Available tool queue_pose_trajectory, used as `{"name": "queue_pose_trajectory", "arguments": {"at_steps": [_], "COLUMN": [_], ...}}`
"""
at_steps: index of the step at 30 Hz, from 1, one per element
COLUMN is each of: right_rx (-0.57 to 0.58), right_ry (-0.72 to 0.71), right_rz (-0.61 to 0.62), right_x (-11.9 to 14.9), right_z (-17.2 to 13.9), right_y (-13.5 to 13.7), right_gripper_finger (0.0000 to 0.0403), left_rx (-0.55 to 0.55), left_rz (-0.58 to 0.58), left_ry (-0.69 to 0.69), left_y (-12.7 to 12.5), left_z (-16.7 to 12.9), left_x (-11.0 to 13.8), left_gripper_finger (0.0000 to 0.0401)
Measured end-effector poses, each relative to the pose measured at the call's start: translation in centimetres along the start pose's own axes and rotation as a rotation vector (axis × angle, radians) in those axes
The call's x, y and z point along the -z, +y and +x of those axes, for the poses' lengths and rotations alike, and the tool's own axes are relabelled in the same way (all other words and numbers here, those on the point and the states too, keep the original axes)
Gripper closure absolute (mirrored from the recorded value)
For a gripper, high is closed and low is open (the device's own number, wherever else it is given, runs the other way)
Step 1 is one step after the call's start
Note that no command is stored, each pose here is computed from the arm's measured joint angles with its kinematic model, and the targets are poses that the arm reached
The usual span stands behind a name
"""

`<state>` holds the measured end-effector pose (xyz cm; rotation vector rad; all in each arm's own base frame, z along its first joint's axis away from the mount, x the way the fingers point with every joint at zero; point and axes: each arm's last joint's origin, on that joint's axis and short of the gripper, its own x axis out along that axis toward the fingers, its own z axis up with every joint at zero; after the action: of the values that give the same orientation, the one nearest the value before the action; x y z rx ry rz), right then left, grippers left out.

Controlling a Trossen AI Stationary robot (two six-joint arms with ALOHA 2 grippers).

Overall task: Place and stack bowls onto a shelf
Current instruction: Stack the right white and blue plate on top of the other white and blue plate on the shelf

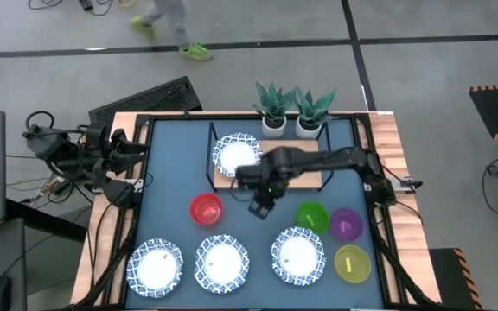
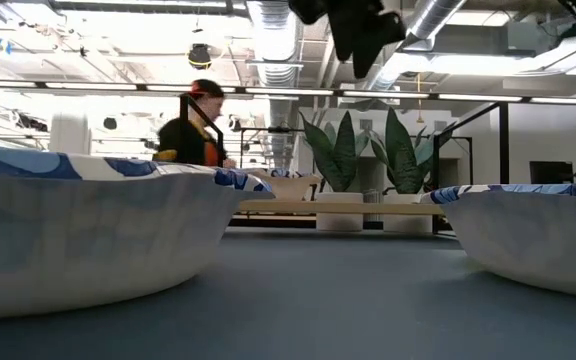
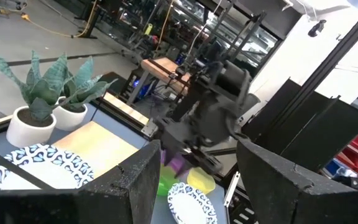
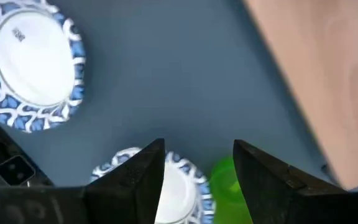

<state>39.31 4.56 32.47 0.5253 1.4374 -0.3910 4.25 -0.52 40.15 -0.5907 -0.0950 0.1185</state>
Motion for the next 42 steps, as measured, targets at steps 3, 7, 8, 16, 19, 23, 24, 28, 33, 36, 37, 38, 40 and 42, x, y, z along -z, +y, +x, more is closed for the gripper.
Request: {"name": "queue_pose_trajectory", "arguments": {"at_steps": [3, 7, 8, 16, 19, 23, 24, 28, 33, 36, 37, 38, 40, 42], "right_rx": [-0.003, -0.007, -0.008, -0.032, -0.032, -0.023, -0.020, -0.011, -0.004, -0.042, -0.062, -0.080, -0.105, -0.084], "right_ry": [0.005, 0.013, 0.015, 0.075, 0.094, 0.108, 0.111, 0.120, 0.129, 0.023, -0.030, -0.084, -0.158, -0.178], "right_rz": [0.018, -0.003, -0.004, 0.163, 0.219, 0.309, 0.333, 0.418, 0.553, 0.654, 0.681, 0.697, 0.712, 0.718], "right_x": [1.4, 3.3, 3.8, 8.5, 10.7, 13.4, 14.0, 16.6, 20.6, 22.5, 23.0, 23.5, 24.3, 24.8], "right_z": [0.1, 0.2, 0.2, 0.3, 0.3, 0.3, 0.4, 0.3, -1.4, -3.9, -4.7, -5.3, -6.2, -5.9], "right_y": [1.5, 3.4, 3.8, 7.4, 8.8, 10.1, 10.4, 11.4, 10.5, 7.9, 6.9, 5.7, 3.4, 1.4], "right_gripper_finger": [0.0188, 0.0188, 0.0188, 0.0188, 0.0188, 0.0188, 0.0188, 0.0188, 0.0188, 0.0188, 0.0188, 0.0188, 0.0188, 0.0188], "left_rx": [0.000, -0.001, -0.003, -0.005, -0.005, -0.006, -0.006, -0.006, -0.007, -0.008, -0.008, -0.011, -0.027, -0.037], "left_rz": [0.000, 0.006, 0.010, 0.000, 0.001, -0.002, -0.004, -0.008, -0.009, -0.014, -0.014, -0.012, -0.010, -0.011], "left_ry": [0.000, 0.007, 0.011, 0.015, 0.015, 0.014, 0.014, 0.014, 0.013, 0.013, 0.012, 0.010, 0.001, -0.006], "left_y": [0.0, 0.0, 0.1, 0.1, 0.1, 0.1, 0.1, 0.1, 0.1, 0.1, 0.1, 0.1, 0.2, 0.2], "left_z": [0.0, 0.0, 0.0, 0.0, 0.0, 0.0, 0.0, 0.0, 0.0, 0.0, 0.0, 0.0, 0.0, 0.0], "left_x": [0.0, 0.1, 0.1, 0.2, 0.2, 0.2, 0.2, 0.2, 0.2, 0.1, 0.1, 0.1, 0.1, 0.1], "left_gripper_finger": [0.0205, 0.0205, 0.0205, 0.0205, 0.0205, 0.0205, 0.0205, 0.0205, 0.0205, 0.0205, 0.0205, 0.0205, 0.0205, 0.0205]}}
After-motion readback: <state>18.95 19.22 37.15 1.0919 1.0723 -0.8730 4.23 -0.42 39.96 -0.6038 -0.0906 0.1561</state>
